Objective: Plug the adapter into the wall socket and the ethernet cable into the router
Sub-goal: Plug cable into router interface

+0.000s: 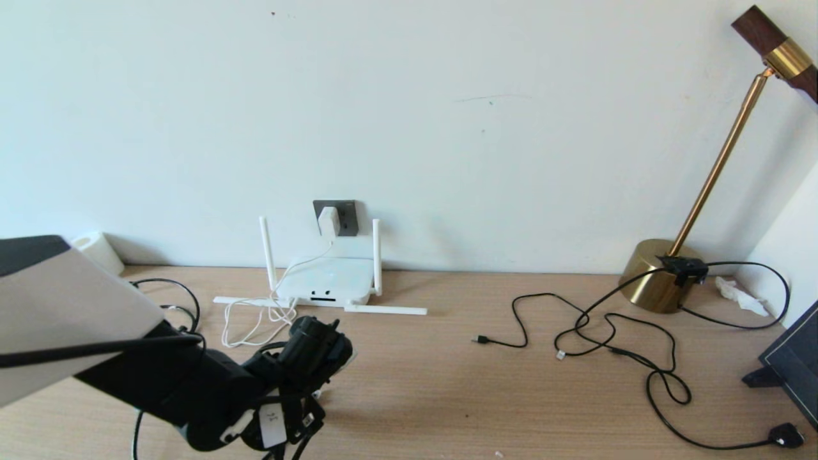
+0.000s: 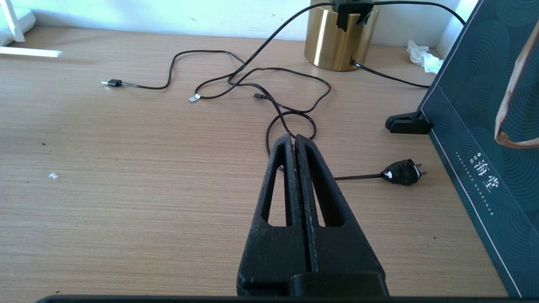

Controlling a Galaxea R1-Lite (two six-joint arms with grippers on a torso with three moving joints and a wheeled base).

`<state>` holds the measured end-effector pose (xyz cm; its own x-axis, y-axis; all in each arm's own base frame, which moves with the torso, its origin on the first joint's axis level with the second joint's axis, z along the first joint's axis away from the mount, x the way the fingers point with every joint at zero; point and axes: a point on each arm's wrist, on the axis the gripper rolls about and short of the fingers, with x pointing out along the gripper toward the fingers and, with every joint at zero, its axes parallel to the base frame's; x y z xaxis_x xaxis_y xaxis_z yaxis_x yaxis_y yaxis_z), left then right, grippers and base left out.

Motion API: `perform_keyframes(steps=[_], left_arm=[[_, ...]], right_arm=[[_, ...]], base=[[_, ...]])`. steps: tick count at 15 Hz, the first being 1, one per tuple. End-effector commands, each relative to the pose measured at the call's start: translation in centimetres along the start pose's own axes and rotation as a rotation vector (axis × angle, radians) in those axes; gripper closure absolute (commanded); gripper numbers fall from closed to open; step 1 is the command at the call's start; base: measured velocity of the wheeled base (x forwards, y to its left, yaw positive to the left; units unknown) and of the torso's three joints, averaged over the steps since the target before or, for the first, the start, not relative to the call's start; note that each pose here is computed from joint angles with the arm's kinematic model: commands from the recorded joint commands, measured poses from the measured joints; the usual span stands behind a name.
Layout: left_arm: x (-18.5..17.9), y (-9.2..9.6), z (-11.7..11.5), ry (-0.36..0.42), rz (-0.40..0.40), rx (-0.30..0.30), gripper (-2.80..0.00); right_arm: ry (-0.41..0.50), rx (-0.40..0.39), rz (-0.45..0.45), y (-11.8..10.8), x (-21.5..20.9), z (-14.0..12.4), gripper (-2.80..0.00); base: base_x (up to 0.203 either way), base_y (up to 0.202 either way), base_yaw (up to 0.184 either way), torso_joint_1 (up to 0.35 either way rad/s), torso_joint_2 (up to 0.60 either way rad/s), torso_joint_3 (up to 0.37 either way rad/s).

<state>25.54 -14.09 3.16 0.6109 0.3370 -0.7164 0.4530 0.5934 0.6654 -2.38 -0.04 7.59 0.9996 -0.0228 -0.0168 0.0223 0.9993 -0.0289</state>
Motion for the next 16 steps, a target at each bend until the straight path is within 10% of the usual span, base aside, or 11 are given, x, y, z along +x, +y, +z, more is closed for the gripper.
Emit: perform_keyframes(steps=[1,3,4,16], left_arm=[[0.43,-0.34,0.02,0.01,-0.003,0.008,-2.8],[0.45,-0.39,0.03,0.01,-0.004,0.009,-2.8],[0.53,-0.43,0.02,0.012,-0.006,0.009,0.0],[1.29,-1.32,-0.31,0.03,-0.055,0.033,0.0]], right_arm=[[0.002,-0.001,0.001,0.0,0.01,0.0,0.0],[0.002,-0.001,0.0,0.0,0.01,0.0,0.0],[0.002,-0.001,0.0,0.0,0.01,0.0,0.0],[0.002,-0.002,0.0,0.0,0.01,0.0,0.0]], base=[[0.0,0.0,0.0,0.0,0.0,0.0],[0.0,0.0,0.0,0.0,0.0,0.0],[0.0,0.0,0.0,0.0,0.0,0.0],[0.0,0.0,0.0,0.0,0.0,0.0]])
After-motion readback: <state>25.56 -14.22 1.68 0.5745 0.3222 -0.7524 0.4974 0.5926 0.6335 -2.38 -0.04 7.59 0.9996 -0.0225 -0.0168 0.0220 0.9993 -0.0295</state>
